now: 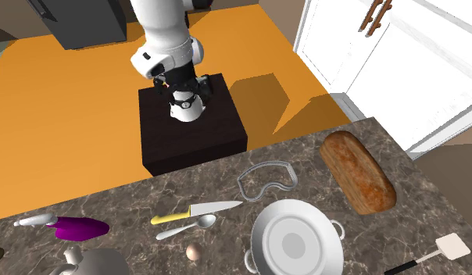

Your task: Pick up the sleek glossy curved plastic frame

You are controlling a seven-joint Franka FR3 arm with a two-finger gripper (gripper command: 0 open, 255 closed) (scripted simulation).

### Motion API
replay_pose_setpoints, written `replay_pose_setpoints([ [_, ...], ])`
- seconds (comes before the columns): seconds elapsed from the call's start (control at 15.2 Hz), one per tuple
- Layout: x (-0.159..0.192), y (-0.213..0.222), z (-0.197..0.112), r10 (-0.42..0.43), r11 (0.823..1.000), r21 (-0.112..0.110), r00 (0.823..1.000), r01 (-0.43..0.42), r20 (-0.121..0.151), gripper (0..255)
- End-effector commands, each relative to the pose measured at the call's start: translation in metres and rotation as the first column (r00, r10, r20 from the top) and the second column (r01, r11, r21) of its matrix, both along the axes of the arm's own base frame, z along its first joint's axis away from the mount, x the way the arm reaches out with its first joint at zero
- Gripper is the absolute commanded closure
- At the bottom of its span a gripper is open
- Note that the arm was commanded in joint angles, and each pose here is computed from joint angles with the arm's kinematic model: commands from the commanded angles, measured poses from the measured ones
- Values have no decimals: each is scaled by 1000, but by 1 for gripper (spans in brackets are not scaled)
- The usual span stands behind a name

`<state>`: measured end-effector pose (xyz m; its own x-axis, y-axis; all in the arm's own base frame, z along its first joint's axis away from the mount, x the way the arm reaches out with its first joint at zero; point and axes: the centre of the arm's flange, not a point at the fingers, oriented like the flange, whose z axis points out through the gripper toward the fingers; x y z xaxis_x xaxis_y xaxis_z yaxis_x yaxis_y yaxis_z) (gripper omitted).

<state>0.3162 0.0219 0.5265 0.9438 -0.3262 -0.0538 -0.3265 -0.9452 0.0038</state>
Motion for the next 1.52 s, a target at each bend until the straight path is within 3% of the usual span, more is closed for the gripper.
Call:
replay_pose_setpoints([
  [0.0, 11, 17, -16, -64, 998, 4, 998, 64, 6, 0],
  [0.33, 35, 59, -58, -208, 978, 12, 978, 208, 18, 0],
  [0.73, 72, 104, -106, -375, 927, 24, 926, 375, 30, 0],
  [1.06, 110, 136, -147, -506, 862, 35, 862, 505, 39, 0],
  [1.45, 161, 168, -194, -649, 761, 50, 760, 647, 47, 0],
])
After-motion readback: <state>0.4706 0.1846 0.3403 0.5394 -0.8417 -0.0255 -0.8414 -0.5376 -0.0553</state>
